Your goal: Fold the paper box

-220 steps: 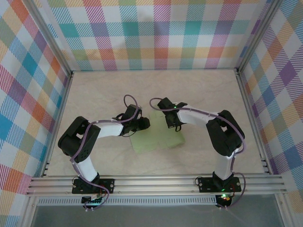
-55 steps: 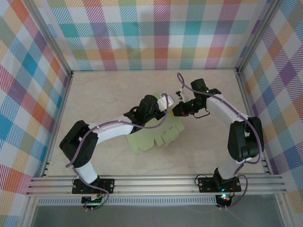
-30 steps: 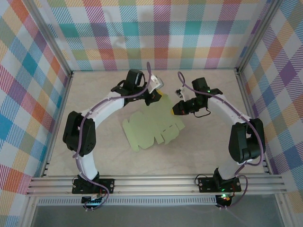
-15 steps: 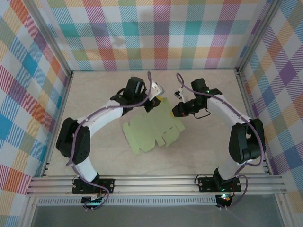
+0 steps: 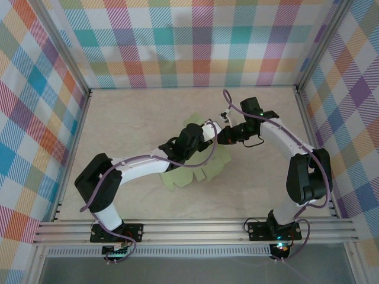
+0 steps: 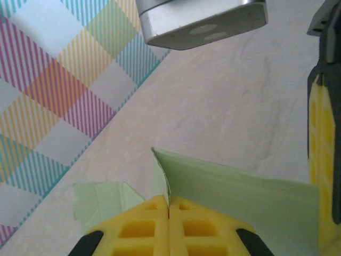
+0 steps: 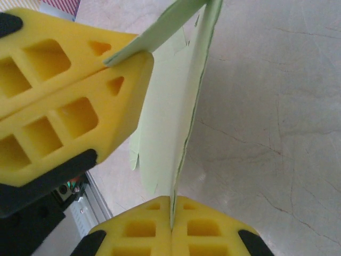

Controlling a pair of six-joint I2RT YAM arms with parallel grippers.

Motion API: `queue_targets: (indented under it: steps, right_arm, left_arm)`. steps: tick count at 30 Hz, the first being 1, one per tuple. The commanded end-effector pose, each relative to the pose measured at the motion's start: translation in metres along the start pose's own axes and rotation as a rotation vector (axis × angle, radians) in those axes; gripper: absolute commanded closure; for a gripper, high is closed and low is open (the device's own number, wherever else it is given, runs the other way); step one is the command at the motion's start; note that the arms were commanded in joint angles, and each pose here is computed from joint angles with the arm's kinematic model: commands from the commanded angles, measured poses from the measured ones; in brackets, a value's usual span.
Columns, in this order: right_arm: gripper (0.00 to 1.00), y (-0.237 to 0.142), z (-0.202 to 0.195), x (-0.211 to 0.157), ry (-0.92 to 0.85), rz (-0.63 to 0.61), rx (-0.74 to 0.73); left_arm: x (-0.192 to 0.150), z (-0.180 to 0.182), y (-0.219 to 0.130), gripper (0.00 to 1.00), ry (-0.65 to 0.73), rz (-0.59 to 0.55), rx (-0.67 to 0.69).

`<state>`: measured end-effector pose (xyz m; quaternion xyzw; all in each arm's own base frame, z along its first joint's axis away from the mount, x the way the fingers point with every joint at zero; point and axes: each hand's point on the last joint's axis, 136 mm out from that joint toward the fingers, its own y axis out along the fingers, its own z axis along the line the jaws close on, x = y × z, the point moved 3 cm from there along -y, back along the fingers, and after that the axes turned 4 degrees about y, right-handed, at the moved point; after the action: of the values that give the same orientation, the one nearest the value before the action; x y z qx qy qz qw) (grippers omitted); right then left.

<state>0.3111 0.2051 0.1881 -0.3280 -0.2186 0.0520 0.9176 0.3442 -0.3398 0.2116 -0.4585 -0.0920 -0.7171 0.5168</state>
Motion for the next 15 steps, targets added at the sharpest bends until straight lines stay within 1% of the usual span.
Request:
queue_targets:
  steps: [1,3,5,7,9,10,11,12,13,14,15]
  right_arm:
    - [1.00,-0.009,0.019,0.017,-0.107,-0.073,0.057]
    - [1.00,-0.009,0.020,0.017,-0.112,-0.075,0.055]
    - [1.00,-0.009,0.019,0.017,-0.111,-0.075,0.051]
    - [1.00,-0.009,0.018,0.017,-0.109,-0.076,0.041]
    - [1.00,-0.008,0.016,0.017,-0.106,-0.072,0.032]
    - [1.00,-0.009,0.015,0.016,-0.106,-0.071,0.028]
    - [1.00,-0.009,0.015,0.015,-0.110,-0.071,0.023]
    - [1.00,-0.010,0.015,0.015,-0.113,-0.071,0.020]
    - [1.00,-0.010,0.015,0.014,-0.117,-0.071,0.017]
    - [1.00,-0.011,0.014,0.014,-0.117,-0.072,0.011]
    - [1.00,-0.011,0.014,0.014,-0.125,-0.072,0.008]
  left_arm:
    - [0.016,-0.012,-0.003,0.94,0.015,-0.063,-0.006]
    - [0.016,-0.010,-0.002,0.92,-0.001,-0.066,-0.010]
    - [0.014,-0.007,-0.001,0.91,-0.050,-0.070,-0.056]
    - [0.013,-0.004,-0.001,0.88,-0.090,-0.071,-0.129]
    - [0.012,-0.001,-0.002,0.84,-0.138,-0.077,-0.232]
    - [0.012,0.001,-0.004,0.81,-0.173,-0.085,-0.284]
    - [0.012,0.005,-0.005,0.75,-0.211,-0.098,-0.345]
    - [0.010,0.008,-0.006,0.64,-0.240,-0.100,-0.404]
    - [0.009,0.012,-0.006,0.63,-0.266,-0.100,-0.445]
    - [0.007,0.016,-0.007,0.54,-0.281,-0.104,-0.480]
    - [0.006,0.019,-0.008,0.50,-0.293,-0.104,-0.497]
